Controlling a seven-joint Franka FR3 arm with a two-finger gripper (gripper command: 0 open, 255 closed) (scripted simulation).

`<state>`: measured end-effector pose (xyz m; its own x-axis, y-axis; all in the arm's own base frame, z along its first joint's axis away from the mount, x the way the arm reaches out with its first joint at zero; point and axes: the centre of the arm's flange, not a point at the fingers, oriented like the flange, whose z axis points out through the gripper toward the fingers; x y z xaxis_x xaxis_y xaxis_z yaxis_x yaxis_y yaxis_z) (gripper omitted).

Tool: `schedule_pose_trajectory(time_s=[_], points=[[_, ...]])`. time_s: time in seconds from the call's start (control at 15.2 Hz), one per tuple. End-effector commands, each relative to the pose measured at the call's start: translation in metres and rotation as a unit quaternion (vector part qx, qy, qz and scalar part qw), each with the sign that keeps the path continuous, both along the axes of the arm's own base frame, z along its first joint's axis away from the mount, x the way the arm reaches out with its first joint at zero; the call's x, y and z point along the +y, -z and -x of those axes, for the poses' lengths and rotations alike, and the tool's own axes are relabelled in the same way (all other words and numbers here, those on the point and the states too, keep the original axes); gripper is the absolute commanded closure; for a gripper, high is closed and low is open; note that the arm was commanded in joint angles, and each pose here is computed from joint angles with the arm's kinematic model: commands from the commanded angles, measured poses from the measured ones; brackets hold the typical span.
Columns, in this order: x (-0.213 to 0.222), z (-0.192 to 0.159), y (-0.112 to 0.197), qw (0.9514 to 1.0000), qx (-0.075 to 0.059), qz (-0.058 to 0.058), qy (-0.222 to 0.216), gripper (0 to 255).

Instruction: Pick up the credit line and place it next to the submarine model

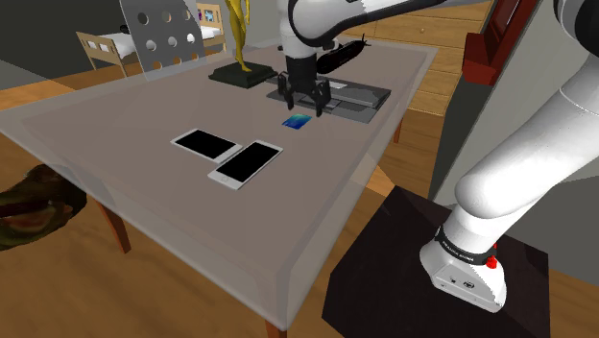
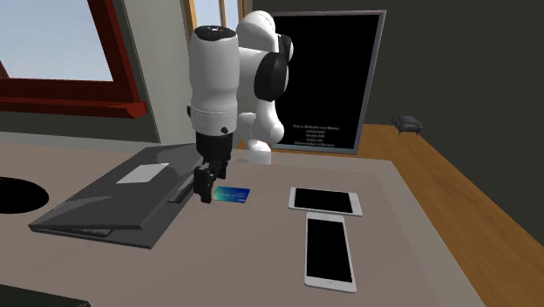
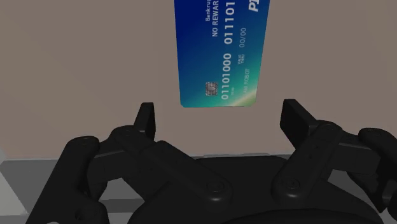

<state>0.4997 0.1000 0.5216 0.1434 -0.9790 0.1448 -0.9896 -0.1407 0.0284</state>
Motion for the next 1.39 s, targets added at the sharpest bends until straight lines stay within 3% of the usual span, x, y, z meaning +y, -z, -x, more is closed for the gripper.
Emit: schedule_pose_trajectory(time_s=[0.0, 0.33, 0.4, 0.99, 1.32], points=[[0.0, 0.0, 0.002, 1.0, 0.0, 0.0, 0.0, 0], [0.0, 0.0, 0.002, 1.0, 0.0, 0.0, 0.0, 0], [0.0, 0.0, 0.002, 1.0, 0.0, 0.0, 0.0, 255], [0.0, 0.0, 0.002, 1.0, 0.0, 0.0, 0.0, 255], [0.0, 0.0, -0.025, 1.0, 0.0, 0.0, 0.0, 255]])
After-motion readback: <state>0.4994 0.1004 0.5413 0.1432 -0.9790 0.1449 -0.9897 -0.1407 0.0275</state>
